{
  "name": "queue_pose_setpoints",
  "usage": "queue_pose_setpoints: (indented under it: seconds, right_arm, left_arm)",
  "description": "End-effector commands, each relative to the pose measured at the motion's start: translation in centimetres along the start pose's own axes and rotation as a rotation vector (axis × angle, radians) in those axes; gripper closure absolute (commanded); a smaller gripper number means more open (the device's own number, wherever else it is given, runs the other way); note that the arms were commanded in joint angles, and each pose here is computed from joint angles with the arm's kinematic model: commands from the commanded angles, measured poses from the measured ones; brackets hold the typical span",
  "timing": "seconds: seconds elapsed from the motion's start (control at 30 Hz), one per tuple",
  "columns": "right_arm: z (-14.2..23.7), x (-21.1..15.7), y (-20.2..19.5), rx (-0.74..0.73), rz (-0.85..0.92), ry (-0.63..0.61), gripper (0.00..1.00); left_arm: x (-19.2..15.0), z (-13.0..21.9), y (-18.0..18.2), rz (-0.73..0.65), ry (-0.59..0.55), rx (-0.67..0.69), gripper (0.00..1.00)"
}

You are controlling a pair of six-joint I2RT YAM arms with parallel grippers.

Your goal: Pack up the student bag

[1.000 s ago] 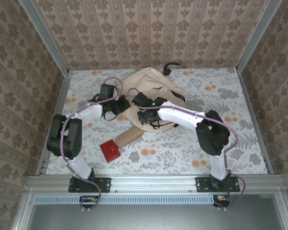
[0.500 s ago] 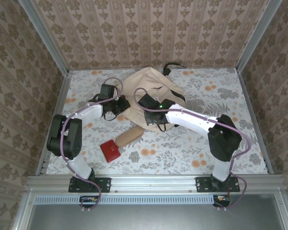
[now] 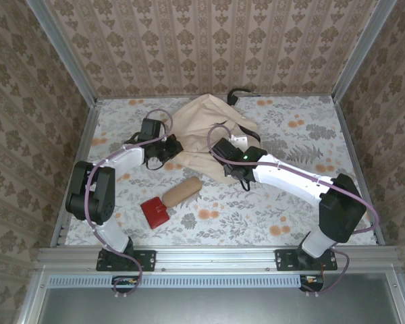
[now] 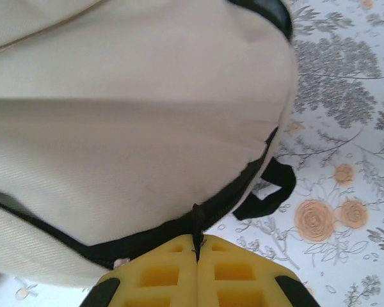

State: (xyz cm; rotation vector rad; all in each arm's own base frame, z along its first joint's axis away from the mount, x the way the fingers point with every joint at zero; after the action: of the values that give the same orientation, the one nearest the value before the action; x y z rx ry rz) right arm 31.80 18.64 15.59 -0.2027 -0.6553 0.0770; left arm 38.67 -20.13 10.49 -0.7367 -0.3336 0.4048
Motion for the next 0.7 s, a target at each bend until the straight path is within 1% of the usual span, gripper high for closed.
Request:
queue_pose_setpoints:
  seconds: [0.0,0.1,0.23,0.37,0.47,0.5,0.53,0.67]
  right_arm:
    - [-0.4,-0.9,-5.8,-0.207,0.006,0.011,1.0]
    - [-1.1,-0.3,-6.4,-0.181,-0.018,0.013,1.0]
    - [-0.9,1.2,-3.7,-0.016,0.015,-0.005,1.0]
    - [-0.1,1.5,0.8,0.247,0.074,0.005,1.0]
    - [1.3,1.8,3.2,0.395,0.083,-0.008,1.0]
    - [1.6,1.7,3.9,0.437,0.086,-0.004,1.0]
    - [2.2,2.3,4.8,0.494,0.072,-0.031,1.0]
    - [3.3,3.4,7.2,0.64,0.048,-0.061,1.0]
  left_arm:
    - [2.2,0.7,1.7,0.002,-0.093,0.071,1.0]
    - [2.6,0.8,1.4,-0.004,-0.098,0.063,1.0]
    - [2.7,0.7,0.9,-0.01,-0.092,0.047,1.0]
    - [2.8,0.6,0.6,-0.014,-0.09,0.039,1.0]
    - [2.5,1.0,0.1,-0.019,-0.084,0.02,1.0]
    - [2.4,1.3,0.1,-0.019,-0.085,0.021,0.91]
    - [2.2,1.7,0.0,-0.017,-0.091,0.026,0.76]
    - [1.1,3.8,0.5,0.0,-0.115,0.057,0.47]
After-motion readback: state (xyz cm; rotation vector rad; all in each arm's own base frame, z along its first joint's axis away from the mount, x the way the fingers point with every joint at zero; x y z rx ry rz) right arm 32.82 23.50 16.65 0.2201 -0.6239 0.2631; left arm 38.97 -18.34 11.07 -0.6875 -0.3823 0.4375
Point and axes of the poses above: each hand's point on the last joint's axis, 136 mm out from that joint toward the fingers, its own z axis back along the fingers, its own y axis along the line the jaws close on, x = y × z, the point moved 1 cm from there along z, back along the fingers, and after that the axes turned 8 degrees about z, right-handed, at the moved point
